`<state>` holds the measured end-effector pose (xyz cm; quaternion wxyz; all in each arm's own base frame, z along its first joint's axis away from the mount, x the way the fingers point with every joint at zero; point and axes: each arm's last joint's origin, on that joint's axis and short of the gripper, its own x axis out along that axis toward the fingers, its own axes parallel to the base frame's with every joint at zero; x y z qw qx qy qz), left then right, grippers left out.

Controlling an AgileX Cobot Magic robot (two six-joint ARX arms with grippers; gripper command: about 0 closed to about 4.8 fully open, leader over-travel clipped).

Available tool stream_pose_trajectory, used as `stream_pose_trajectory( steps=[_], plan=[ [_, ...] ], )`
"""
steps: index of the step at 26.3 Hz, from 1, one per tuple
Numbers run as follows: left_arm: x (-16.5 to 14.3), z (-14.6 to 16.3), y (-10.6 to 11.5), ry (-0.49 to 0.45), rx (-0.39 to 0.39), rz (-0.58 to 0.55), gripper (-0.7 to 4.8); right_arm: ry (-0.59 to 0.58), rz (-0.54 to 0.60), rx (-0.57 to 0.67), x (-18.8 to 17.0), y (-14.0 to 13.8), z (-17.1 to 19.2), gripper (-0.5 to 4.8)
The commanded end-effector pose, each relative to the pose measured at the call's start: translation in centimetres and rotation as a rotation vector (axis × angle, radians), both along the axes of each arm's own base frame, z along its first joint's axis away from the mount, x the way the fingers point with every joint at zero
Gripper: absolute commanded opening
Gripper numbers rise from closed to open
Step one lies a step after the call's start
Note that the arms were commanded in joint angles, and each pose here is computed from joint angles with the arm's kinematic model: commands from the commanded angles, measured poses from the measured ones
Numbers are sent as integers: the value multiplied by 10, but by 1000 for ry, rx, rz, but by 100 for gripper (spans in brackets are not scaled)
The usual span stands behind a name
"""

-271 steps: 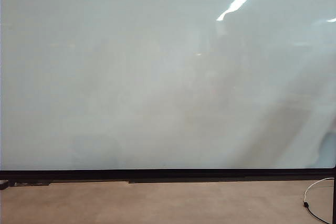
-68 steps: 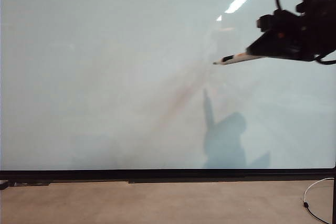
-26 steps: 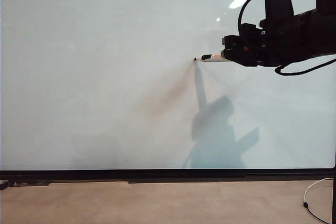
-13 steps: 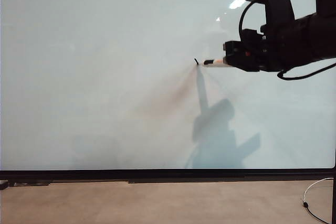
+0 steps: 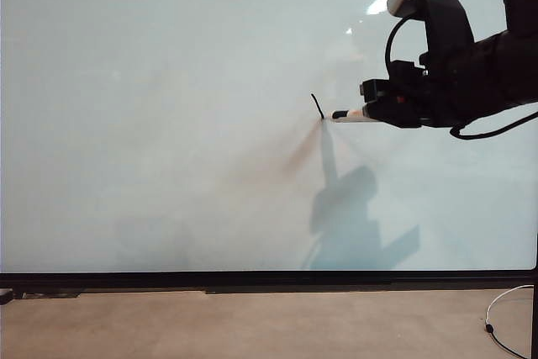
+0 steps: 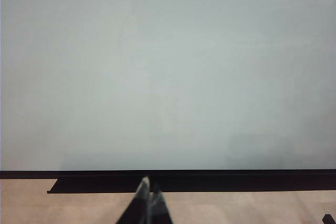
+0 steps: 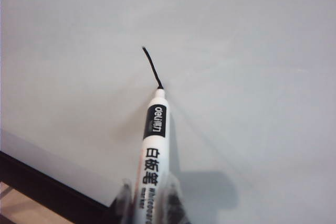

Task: Pick up the pen on the shelf to the right of the whiteboard and draw a check mark.

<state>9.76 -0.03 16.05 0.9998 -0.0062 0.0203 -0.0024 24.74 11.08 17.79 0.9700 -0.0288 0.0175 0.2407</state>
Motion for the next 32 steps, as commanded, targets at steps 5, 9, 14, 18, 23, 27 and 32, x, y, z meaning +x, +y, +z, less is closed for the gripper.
stream_pose_trajectory(
  steps=[5, 9, 14, 18, 23, 27, 32],
  plan=[
    [0, 2, 0, -15, 5, -1, -5, 20, -51, -14, 0, -3, -3, -9],
    [0, 2, 0, -15, 5, -1, -4, 22, -54, -15, 0, -3, -3, -9],
    [0, 2, 0, -15, 5, -1, -5, 12, -60, -11, 0, -3, -2, -9],
    [0, 2, 0, -15, 5, 0, -4, 7, -75, -13, 0, -3, -1, -9],
    [0, 2, 0, -15, 5, -1, -4, -21, -85, -22, -1, -4, 3, -9],
    [0, 2, 0, -15, 5, 0, -4, -29, -104, -27, -1, -6, 5, -9],
    [0, 2, 0, -15, 5, -1, -4, -44, -111, -30, -1, -8, 7, -9]
  ],
)
